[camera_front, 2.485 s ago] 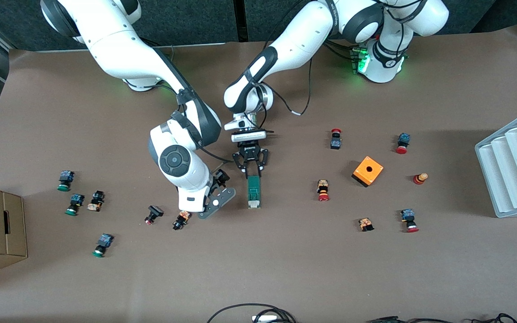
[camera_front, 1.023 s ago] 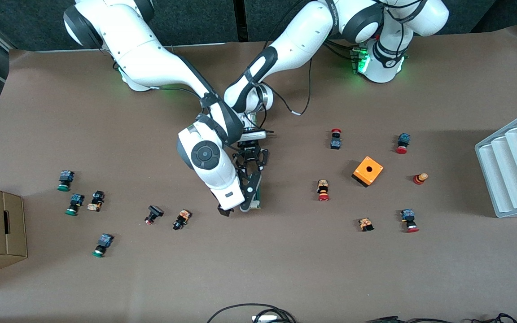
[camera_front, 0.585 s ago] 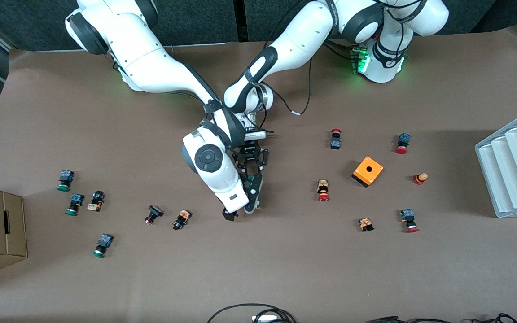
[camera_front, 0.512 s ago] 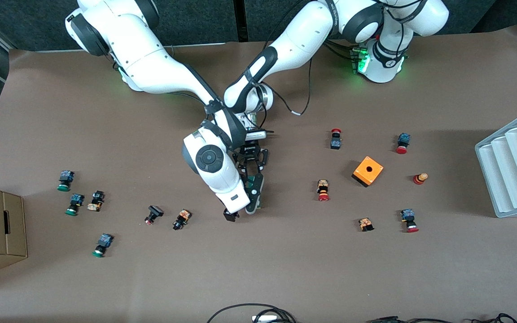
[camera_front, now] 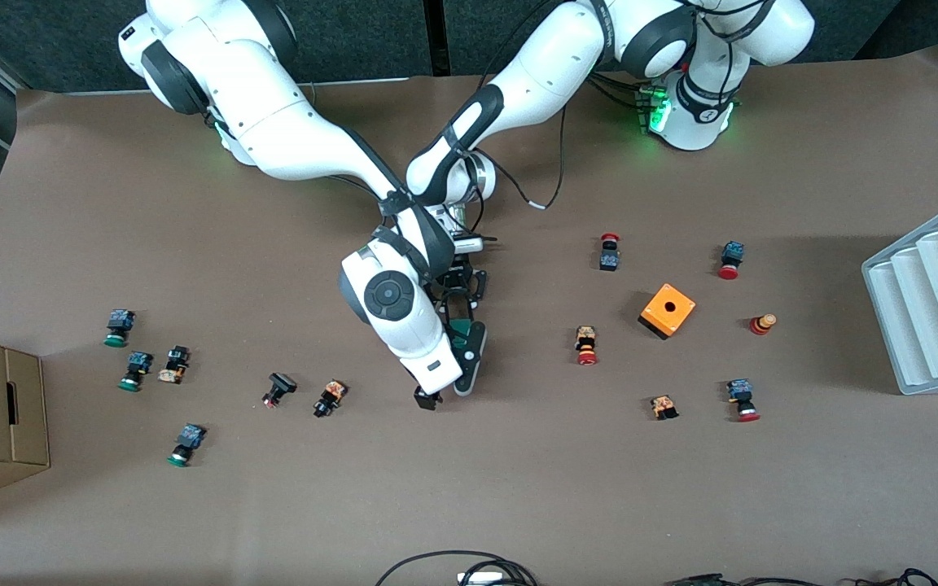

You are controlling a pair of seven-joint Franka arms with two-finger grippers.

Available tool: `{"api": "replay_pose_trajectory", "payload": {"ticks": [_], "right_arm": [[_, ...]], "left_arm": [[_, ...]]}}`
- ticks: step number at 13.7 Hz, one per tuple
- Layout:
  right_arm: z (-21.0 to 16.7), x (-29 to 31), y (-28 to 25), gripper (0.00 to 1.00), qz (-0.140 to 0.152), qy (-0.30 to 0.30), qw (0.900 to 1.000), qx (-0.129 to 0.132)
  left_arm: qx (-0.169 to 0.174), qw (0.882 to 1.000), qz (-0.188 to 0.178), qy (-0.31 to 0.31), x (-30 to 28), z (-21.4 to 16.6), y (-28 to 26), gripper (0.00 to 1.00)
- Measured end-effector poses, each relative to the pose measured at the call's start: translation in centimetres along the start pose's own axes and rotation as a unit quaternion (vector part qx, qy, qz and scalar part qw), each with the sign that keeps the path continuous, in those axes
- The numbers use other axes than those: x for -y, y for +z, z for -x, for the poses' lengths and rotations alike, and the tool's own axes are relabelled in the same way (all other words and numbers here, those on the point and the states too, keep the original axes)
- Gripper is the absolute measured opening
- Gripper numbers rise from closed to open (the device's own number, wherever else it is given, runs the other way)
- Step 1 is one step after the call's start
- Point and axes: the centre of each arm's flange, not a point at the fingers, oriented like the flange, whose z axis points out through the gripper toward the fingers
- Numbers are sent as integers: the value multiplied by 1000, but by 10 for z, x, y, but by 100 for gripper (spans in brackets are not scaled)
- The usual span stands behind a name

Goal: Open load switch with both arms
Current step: 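Grasp the white switch handle with the right gripper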

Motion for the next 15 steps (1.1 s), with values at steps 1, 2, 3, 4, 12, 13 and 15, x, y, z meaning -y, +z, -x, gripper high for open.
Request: {"api": "replay_pose_trajectory", "payload": {"ticks": [1, 2, 3, 4, 12, 13, 15], "right_arm": [[-3, 5, 3, 100, 1, -5, 1000, 3], [-7, 10, 5, 100, 2, -10, 1000, 6], [-10, 14, 7, 100, 5, -15, 1000, 9], [-11, 17, 8, 100, 7, -18, 1000, 11], [-19, 28, 9, 99, 10, -20, 1000, 13], [-22, 32, 9, 99, 12, -19, 1000, 14], [-26, 38, 11, 99, 14, -17, 1000, 17]], "left_arm": [[0, 1000, 0, 0, 0, 0, 0, 47], [0, 1000, 0, 0, 0, 0, 0, 47], [0, 1000, 0, 0, 0, 0, 0, 47], [0, 1000, 0, 0, 0, 0, 0, 47], [0, 1000, 0, 0, 0, 0, 0, 47], [0, 1000, 0, 0, 0, 0, 0, 47], [0, 1000, 0, 0, 0, 0, 0, 47]]}}
